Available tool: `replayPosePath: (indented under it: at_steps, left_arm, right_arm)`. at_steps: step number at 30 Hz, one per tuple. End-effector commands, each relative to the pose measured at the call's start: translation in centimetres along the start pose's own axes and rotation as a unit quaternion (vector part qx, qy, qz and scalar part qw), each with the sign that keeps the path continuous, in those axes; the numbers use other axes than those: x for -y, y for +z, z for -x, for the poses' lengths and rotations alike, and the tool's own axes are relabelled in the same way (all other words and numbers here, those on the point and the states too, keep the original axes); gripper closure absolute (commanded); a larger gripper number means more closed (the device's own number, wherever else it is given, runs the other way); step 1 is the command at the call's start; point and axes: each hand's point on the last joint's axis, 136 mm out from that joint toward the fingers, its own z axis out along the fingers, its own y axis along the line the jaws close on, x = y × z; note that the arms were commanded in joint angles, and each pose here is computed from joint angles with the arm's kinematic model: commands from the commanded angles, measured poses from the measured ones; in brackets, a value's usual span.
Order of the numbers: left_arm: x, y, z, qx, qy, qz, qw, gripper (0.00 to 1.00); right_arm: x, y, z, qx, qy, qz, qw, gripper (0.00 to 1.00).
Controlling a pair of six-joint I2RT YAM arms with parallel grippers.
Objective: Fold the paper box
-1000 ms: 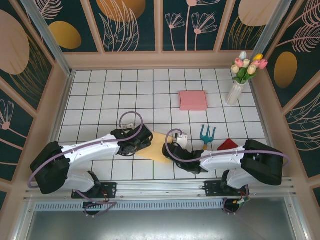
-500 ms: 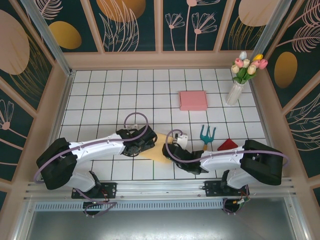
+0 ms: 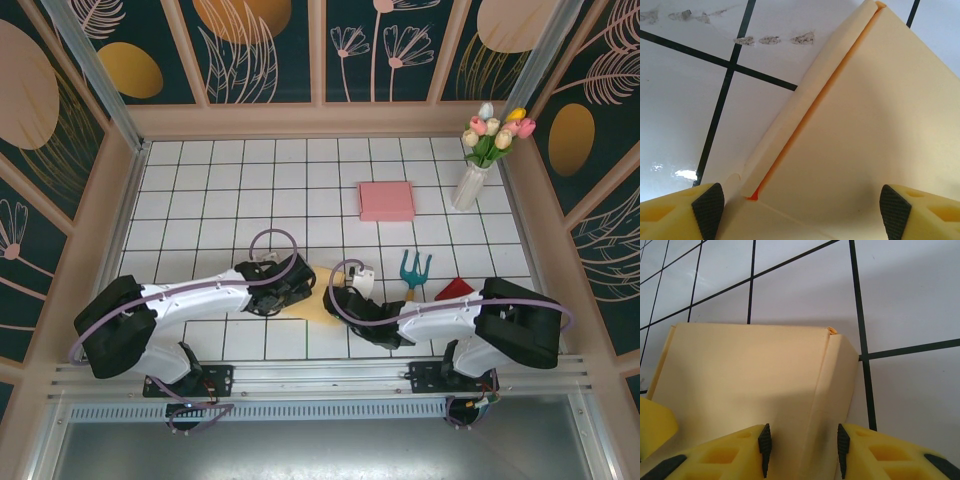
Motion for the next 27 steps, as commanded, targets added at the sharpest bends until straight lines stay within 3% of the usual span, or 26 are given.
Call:
replayPosePath:
  at_steps: [1,9,27]
  left_arm:
    - [0.4,-0.2,-0.7,-0.014,-0.016,-0.018,1.000,0.18]
    - [0.6,-0.1,-1.1,-0.017,-0.028,-0.034,0.999,0.29]
    - [-0.8,1.8,-2.6,-0.039,-0.050,-0.030,0.998,0.30]
  right_arm:
    - [2.5,0.3,-1.8,-0.025,-0.027,-0.041,0.999,0.57]
    - [2.3,0.3,-1.7,-0.025,-0.028,-0.041,0.998,0.57]
    - [2.9,0.4,-2.0,-0.025,-0.032,-0.052,0.998,0.57]
